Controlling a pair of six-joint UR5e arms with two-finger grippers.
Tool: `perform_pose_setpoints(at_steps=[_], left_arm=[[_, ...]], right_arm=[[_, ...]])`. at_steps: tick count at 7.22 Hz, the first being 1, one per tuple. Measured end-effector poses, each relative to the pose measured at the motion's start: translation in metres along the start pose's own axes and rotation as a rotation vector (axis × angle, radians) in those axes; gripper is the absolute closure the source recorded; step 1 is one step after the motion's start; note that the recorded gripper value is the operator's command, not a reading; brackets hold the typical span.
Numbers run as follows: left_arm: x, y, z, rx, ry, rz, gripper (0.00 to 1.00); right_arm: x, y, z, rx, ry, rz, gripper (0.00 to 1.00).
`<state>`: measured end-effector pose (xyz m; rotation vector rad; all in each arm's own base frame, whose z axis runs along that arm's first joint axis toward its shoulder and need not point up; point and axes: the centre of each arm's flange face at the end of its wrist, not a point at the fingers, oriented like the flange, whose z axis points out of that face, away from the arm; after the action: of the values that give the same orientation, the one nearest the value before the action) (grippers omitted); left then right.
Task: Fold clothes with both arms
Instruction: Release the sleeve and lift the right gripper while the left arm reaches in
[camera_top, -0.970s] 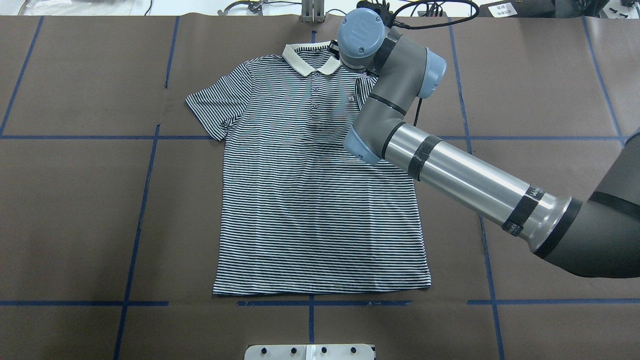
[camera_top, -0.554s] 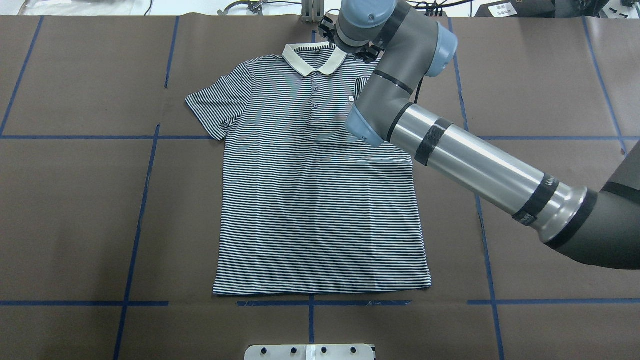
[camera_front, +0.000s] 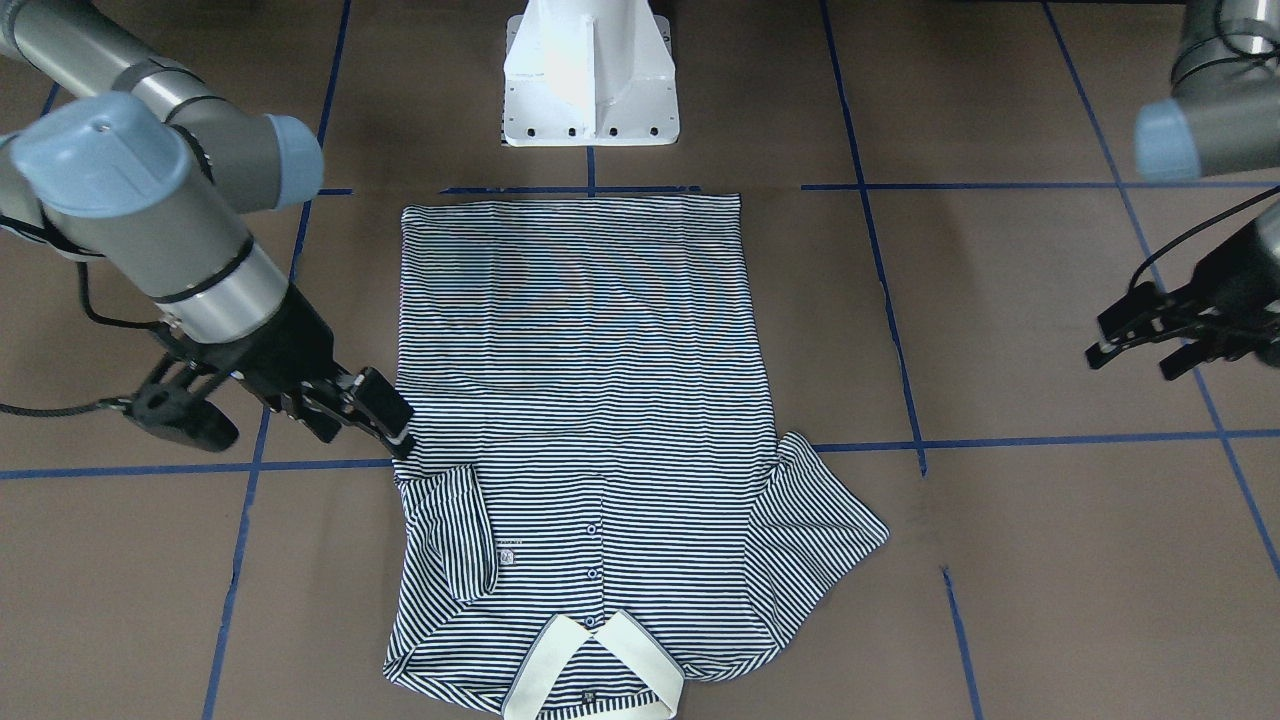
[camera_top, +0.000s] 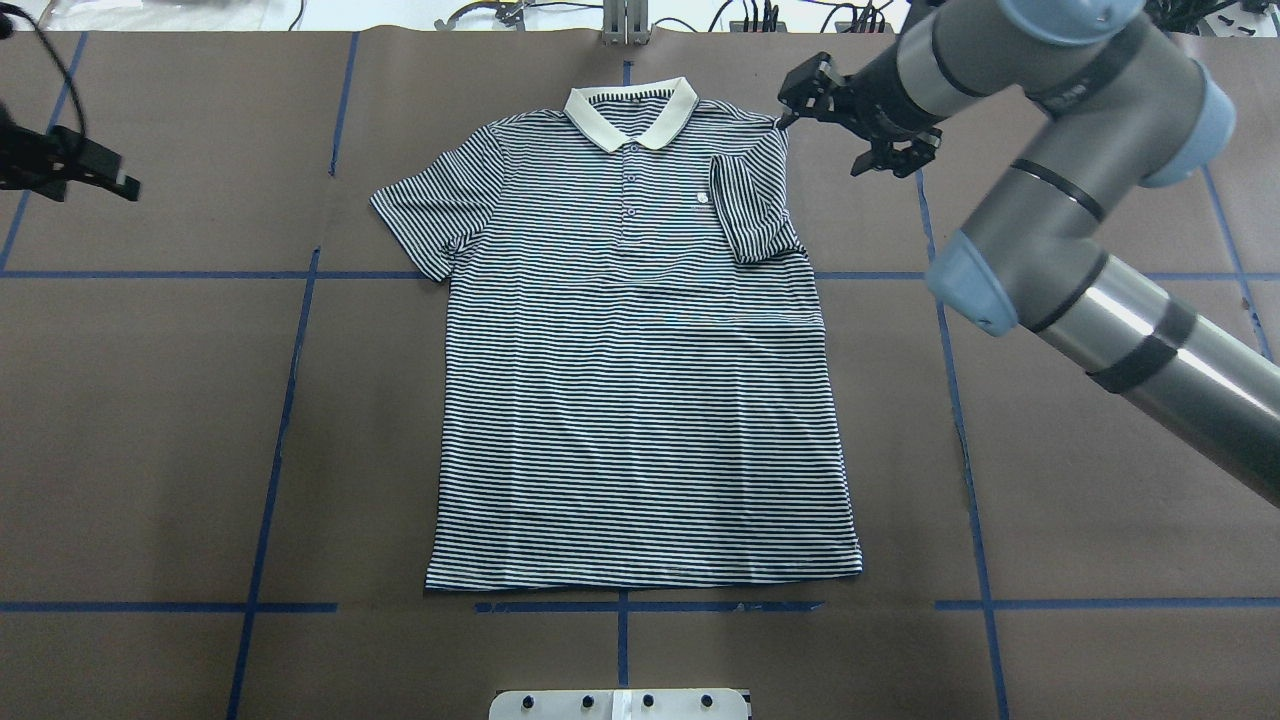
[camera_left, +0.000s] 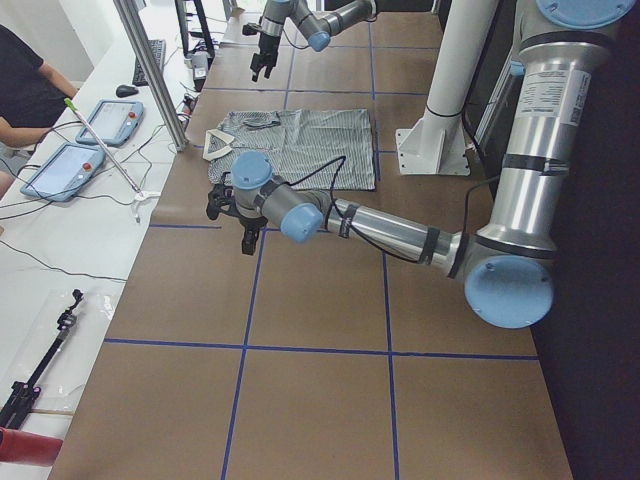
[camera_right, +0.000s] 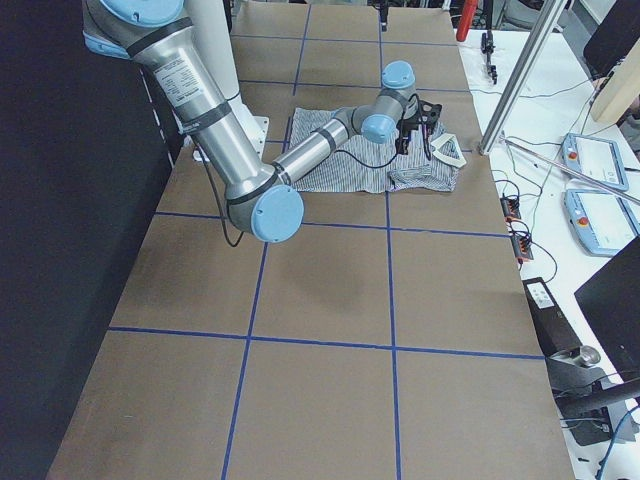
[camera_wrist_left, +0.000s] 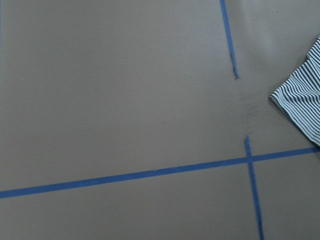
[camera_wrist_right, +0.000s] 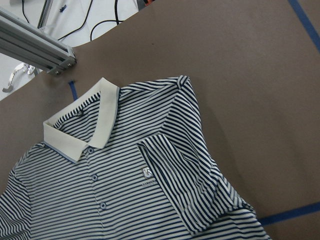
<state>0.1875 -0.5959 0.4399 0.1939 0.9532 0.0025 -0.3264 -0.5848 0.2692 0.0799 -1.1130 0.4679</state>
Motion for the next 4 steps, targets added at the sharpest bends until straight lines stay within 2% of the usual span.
perform_pose_setpoints(at_steps=[2, 4], left_arm=[[0.075, -0.050, 0.062, -0.014, 0.000, -0.025, 0.31], [0.122, -0.077, 0.110, 0.011, 0.008, -0.056, 0.38]], right_arm=[[0.052, 0.004, -0.026, -0.045, 0.004, -0.032, 0.00], [0.073, 0.010, -0.036, -0.050, 0.008, -0.043, 0.00]])
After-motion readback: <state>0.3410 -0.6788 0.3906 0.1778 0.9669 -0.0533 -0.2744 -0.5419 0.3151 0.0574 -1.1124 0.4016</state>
